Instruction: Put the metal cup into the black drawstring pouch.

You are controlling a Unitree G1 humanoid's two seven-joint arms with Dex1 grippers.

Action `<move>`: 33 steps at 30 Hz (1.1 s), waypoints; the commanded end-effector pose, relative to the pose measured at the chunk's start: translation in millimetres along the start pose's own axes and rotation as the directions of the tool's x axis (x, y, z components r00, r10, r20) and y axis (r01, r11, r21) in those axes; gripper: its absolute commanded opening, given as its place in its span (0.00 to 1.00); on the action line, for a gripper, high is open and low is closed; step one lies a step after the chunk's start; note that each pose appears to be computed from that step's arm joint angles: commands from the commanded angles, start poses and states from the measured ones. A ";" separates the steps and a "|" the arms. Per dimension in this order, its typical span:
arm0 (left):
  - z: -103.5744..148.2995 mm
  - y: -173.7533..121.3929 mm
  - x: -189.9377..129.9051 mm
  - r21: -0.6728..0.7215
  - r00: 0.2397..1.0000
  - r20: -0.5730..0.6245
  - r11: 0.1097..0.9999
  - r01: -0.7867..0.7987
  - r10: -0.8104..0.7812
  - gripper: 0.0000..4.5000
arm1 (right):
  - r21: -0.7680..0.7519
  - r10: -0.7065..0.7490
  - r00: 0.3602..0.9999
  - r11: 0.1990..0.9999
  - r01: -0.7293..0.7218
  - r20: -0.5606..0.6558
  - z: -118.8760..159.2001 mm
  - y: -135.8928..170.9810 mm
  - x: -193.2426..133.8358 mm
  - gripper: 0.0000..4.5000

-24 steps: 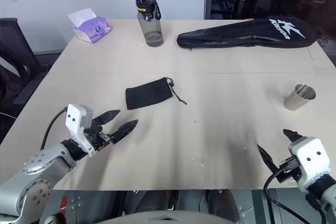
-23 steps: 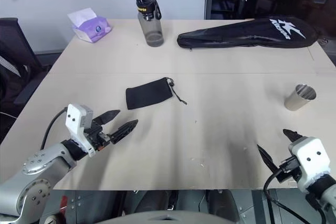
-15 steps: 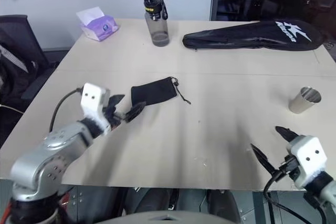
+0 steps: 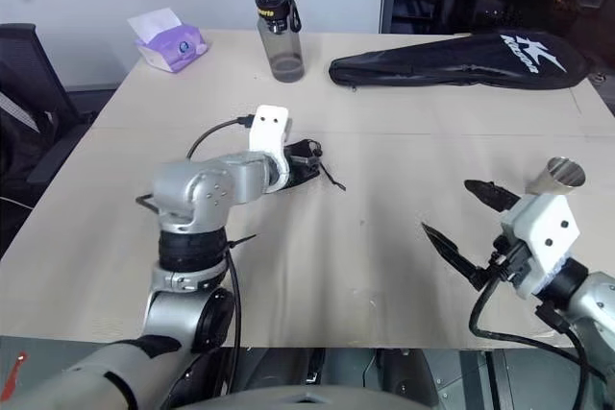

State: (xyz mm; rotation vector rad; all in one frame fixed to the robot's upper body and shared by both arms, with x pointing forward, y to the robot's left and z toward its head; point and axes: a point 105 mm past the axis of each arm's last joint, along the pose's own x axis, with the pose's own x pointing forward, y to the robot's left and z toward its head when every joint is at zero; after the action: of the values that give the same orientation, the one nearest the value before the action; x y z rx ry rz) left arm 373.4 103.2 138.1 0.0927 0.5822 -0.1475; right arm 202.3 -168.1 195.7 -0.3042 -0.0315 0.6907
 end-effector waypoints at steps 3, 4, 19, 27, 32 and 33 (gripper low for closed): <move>15.3 -12.0 7.4 0.039 0.999 0.042 0.999 -0.029 0.027 0.99 | -0.054 -0.002 0.999 0.999 0.005 0.046 22.2 -0.8 4.0 1.00; 16.5 -14.7 8.9 0.041 0.999 0.049 0.999 -0.023 0.021 0.99 | -0.054 -0.006 0.999 0.999 0.008 0.044 22.1 -1.7 4.9 1.00; 14.0 -7.1 11.9 0.181 0.997 0.050 0.982 0.053 -0.063 0.01 | -0.054 -0.094 0.995 0.994 0.095 0.023 11.1 -9.1 1.0 1.00; 3.5 -17.3 -32.9 0.686 0.742 0.069 0.572 0.450 -0.667 0.01 | -0.005 -0.295 0.953 0.955 0.295 -0.071 -12.6 -21.4 -5.9 1.00; 10.4 -6.9 -33.9 0.726 0.655 0.025 0.464 0.507 -0.755 0.01 | -0.122 -0.449 0.850 0.893 0.433 -0.275 -30.4 -58.2 -25.1 1.00; 14.0 -7.1 -33.5 0.722 0.647 0.033 0.466 0.511 -0.762 0.01 | -0.160 -0.475 0.830 0.880 0.447 -0.293 -30.1 -70.3 -28.3 1.00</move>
State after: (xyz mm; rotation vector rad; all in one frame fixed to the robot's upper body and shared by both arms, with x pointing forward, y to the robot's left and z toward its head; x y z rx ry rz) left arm 350.0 102.2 147.6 0.5328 0.2148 -1.1151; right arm 224.8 -226.6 176.7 -0.4212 0.1849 0.2297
